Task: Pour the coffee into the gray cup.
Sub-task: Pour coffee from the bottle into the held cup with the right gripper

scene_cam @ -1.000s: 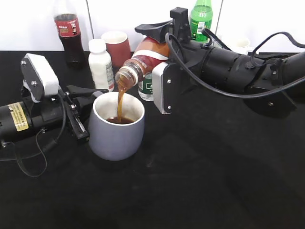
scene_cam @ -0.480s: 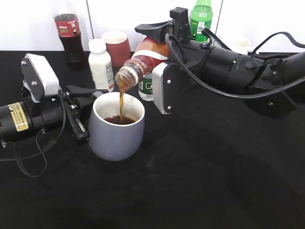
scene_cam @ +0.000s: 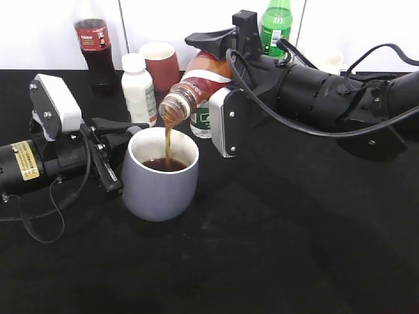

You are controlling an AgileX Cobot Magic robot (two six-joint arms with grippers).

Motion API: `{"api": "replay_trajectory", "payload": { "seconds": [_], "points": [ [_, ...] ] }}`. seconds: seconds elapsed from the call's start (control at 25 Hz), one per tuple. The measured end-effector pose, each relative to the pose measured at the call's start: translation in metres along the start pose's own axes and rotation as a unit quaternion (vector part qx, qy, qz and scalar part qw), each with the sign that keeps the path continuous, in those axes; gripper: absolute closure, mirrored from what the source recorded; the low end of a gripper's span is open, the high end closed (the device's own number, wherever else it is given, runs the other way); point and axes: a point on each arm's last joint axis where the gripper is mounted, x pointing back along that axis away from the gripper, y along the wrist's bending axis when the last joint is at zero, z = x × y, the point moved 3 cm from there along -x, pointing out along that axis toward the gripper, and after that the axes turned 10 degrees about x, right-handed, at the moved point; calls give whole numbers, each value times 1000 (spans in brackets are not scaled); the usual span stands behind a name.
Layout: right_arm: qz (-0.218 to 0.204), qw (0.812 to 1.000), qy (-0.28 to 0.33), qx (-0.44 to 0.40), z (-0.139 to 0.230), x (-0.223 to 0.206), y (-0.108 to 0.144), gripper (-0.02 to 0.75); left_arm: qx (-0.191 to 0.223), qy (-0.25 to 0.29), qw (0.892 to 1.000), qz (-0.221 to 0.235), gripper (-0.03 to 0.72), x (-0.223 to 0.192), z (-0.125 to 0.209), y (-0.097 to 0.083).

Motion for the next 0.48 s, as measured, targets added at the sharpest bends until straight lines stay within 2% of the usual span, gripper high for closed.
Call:
{"api": "replay_trajectory", "payload": {
  "seconds": [0.48],
  "points": [
    [0, 1000, 0, 5, 0, 0, 0, 233, 0, 0, 1000, 0, 631, 0, 0, 0]
  ]
}}
